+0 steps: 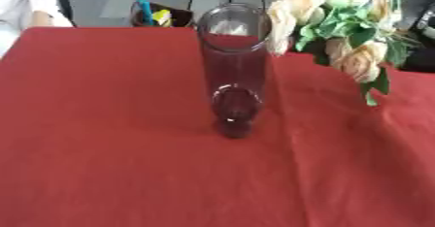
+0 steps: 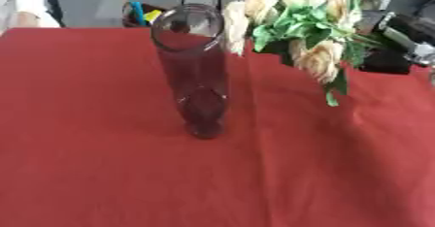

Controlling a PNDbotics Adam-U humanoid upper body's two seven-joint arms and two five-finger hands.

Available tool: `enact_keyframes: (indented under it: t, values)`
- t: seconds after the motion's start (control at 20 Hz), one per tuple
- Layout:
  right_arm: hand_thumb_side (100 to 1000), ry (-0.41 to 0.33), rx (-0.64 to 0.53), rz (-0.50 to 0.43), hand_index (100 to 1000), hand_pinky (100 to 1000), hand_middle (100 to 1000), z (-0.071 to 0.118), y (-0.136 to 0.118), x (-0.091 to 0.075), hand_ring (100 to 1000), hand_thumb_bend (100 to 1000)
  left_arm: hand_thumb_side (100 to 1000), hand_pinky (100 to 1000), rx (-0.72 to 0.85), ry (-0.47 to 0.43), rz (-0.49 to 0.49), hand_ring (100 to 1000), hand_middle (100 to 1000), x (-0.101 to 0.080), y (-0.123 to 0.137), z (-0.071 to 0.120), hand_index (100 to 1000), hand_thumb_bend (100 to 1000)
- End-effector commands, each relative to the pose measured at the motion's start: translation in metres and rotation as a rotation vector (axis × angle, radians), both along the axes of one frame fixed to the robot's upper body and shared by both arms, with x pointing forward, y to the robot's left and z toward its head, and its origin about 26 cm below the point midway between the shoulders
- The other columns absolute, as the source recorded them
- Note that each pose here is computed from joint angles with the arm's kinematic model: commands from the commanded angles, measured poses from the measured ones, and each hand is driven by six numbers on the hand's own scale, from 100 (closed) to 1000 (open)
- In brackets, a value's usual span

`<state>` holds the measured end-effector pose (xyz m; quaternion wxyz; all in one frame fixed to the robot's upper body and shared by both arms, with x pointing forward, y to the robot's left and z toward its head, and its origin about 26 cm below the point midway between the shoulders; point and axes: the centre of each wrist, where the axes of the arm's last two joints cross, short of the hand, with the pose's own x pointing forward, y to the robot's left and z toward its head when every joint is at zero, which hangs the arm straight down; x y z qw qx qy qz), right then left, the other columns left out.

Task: Arrange flowers into the vase.

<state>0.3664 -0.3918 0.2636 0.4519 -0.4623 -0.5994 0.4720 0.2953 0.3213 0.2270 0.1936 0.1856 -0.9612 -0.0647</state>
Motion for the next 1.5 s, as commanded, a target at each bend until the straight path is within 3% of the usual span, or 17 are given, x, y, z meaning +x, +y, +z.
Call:
enact_keyframes:
  t: [0.05,0.15,0.2,0.25,0.6,0.95,1.0,1.05,1.5]
  values:
    - [815,-0.104,0.044,-0.013,100,100,100,0.028,0.004,-0.005,100,100,967,719,0.039,-0.025,0.003,867,857,-0.003,0.002,0.011,965,100]
    - [813,-0.14,0.081,-0.019,100,100,100,0.034,0.008,-0.006,100,100,967,719,0.039,-0.023,0.003,867,857,-0.003,0.002,0.011,965,100]
    - [967,-0.154,0.099,-0.024,100,100,100,0.037,0.01,-0.006,100,100,967,719,0.038,-0.023,0.004,867,857,-0.003,0.002,0.011,965,100]
    - [823,-0.167,0.114,-0.032,100,100,100,0.039,0.011,-0.006,100,100,966,719,0.038,-0.022,0.004,867,857,-0.004,0.002,0.01,964,100]
    - [843,-0.159,0.1,-0.141,100,100,100,0.04,0.003,-0.003,100,100,967,719,0.039,-0.021,0.009,866,857,-0.004,0.003,0.009,964,100]
    - [799,-0.255,0.211,-0.14,100,100,100,0.058,0.007,-0.003,100,100,967,719,0.043,-0.021,0.011,865,858,-0.004,0.003,0.009,964,100]
    - [981,-0.271,0.229,-0.135,100,100,100,0.063,0.01,-0.004,100,100,971,719,0.043,-0.019,0.01,865,858,-0.004,0.003,0.009,964,100]
    - [793,-0.285,0.247,-0.131,100,100,100,0.068,0.013,-0.004,100,100,967,719,0.042,-0.018,0.01,865,857,-0.004,0.003,0.008,964,100]
    - [740,-0.371,0.444,-0.071,100,100,100,0.103,0.053,-0.006,100,100,967,720,0.037,-0.005,0.004,864,858,-0.004,0.002,0.006,963,100]
